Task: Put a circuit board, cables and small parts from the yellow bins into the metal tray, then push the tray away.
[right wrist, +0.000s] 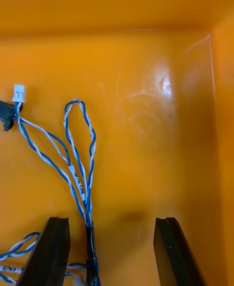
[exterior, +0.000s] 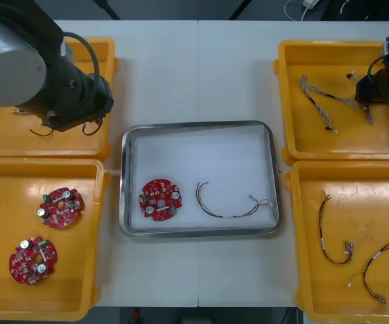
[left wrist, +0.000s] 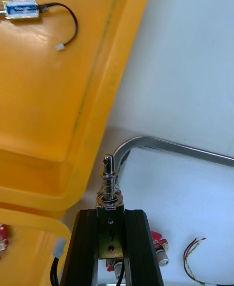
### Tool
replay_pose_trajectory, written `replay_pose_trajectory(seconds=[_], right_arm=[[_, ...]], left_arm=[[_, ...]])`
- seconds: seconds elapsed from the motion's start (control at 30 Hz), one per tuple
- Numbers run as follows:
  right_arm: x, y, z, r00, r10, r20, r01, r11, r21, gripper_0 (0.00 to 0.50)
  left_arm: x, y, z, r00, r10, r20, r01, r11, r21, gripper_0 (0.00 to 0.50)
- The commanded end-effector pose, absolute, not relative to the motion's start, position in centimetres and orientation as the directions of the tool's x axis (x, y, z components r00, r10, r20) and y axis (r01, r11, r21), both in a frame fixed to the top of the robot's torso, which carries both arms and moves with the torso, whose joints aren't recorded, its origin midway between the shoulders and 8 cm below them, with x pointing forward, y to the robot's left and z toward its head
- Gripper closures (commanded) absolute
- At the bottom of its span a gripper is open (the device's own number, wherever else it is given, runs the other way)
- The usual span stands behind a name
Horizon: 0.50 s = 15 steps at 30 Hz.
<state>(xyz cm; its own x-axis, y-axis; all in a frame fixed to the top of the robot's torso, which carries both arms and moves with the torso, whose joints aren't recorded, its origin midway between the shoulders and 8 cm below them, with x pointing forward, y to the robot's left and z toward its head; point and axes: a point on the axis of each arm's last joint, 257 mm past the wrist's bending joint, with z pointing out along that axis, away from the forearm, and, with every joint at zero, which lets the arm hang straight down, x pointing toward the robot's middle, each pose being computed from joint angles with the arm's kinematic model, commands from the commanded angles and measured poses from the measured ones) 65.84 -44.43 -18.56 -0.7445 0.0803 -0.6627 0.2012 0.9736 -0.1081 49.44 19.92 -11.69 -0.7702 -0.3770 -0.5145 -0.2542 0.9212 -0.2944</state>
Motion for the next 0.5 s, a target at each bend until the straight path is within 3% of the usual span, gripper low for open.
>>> replay_pose_trajectory(seconds=[0.03,0.17,0.43,0.47,0.5], right_arm=[[64.5,-44.1,-20.1,-0.795,0.028,-0.606,0.149,0.978,-0.150,0.000],[64.1,-43.9,-20.5,-0.808,0.028,-0.589,0.141,0.979,-0.146,0.000],[64.3,-43.7,-20.4,-0.804,0.021,-0.594,0.132,0.981,-0.143,0.003],[64.3,-43.7,-20.4,-0.803,0.021,-0.595,0.132,0.981,-0.143,0.030],[64.4,-43.7,-20.4,-0.802,0.023,-0.597,0.133,0.981,-0.141,0.106]], left_arm=[[48.8,16.2,-13.3,-0.772,-0.355,-0.528,-0.230,0.929,-0.288,0.500],[48.1,13.8,-15.1,-0.776,-0.392,-0.494,-0.262,0.913,-0.312,0.500],[48.4,11.4,-18.0,-0.763,-0.413,-0.498,-0.300,0.908,-0.293,0.500],[48.5,11.4,-18.2,-0.761,-0.415,-0.498,-0.303,0.907,-0.293,0.500],[48.8,11.3,-18.4,-0.759,-0.420,-0.497,-0.308,0.905,-0.293,0.500]])
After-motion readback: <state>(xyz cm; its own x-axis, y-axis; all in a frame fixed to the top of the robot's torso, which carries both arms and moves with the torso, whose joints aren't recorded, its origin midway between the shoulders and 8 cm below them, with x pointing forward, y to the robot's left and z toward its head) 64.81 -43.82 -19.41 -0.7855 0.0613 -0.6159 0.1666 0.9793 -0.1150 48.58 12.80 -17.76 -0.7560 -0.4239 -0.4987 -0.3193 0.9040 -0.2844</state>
